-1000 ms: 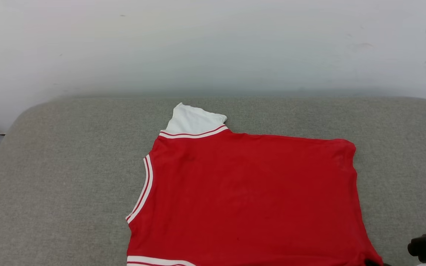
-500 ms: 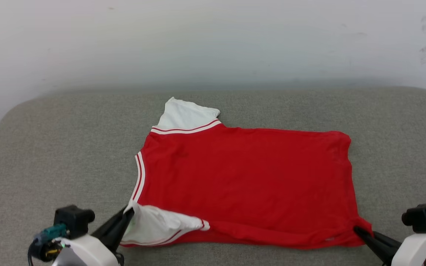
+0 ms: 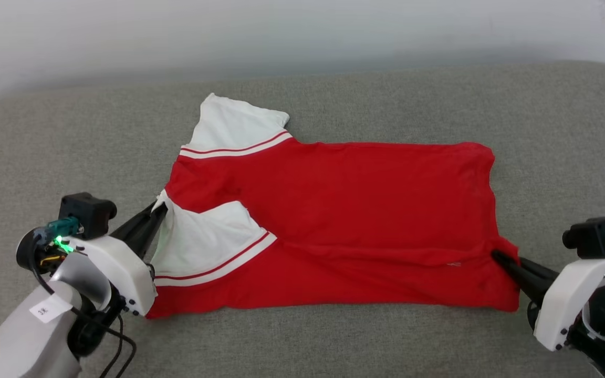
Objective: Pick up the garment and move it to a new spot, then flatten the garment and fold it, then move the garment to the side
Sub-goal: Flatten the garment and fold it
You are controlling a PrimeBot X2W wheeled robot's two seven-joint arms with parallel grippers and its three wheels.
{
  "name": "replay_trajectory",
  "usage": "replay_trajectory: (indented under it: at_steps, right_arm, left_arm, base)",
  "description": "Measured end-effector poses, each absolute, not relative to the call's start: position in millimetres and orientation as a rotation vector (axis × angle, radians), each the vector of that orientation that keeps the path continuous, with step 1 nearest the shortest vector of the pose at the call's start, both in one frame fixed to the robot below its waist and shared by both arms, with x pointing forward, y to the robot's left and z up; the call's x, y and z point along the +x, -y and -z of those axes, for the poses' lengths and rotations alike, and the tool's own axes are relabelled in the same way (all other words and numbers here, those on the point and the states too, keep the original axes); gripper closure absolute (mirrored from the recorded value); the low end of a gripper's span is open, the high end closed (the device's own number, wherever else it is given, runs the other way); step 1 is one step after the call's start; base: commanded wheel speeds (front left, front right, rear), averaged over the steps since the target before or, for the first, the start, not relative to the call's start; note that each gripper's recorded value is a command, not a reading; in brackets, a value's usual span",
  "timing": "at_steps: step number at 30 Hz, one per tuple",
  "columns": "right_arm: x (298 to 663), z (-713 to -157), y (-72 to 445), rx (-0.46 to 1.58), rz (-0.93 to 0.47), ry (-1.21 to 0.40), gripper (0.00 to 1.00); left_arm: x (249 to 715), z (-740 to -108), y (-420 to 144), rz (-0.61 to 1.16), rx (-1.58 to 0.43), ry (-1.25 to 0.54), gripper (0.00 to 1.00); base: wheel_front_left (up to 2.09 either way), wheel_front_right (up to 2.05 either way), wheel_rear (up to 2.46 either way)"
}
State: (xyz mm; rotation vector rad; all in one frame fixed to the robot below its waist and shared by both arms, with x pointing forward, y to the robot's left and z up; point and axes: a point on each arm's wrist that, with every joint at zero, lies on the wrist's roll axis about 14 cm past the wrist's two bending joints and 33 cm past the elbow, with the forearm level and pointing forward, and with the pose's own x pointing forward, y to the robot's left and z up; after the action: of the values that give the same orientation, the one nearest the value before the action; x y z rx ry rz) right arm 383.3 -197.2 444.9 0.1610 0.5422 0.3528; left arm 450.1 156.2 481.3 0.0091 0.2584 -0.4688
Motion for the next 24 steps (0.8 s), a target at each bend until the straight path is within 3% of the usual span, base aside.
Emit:
replay_trajectory:
  at_steps: [8, 19, 20, 21, 22, 24]
  right_arm:
    - [418, -401, 206, 0.106, -0.301, -0.649, 1.00]
    - [418, -380, 206, 0.088, -0.285, -0.682, 1.00]
    - [419, -381, 206, 0.089, -0.283, -0.672, 0.70]
    - [419, -383, 206, 0.092, -0.282, -0.660, 0.51]
    - [421, -386, 205, 0.093, -0.282, -0.642, 0.00]
    - [425, -395, 205, 0.088, -0.285, -0.596, 0.00]
  left_arm:
    - [468, -401, -167, 0.419, 0.008, -0.469, 1.00]
    - [463, -379, -166, 0.413, -0.006, -0.516, 1.00]
    - [463, -380, -168, 0.409, -0.002, -0.511, 1.00]
    - [464, -382, -168, 0.411, 0.007, -0.505, 0.52]
    - [465, -386, -168, 0.414, 0.019, -0.489, 0.00]
    - [468, -395, -170, 0.411, 0.032, -0.463, 0.00]
  base:
    - [0.00, 0.00, 0.00]
    - [0.00, 0.00, 0.00]
    - [0.00, 0.00, 0.00]
    - [0.00, 0.00, 0.00]
    - [0.00, 0.00, 0.00]
    - [0.00, 0.00, 0.00]
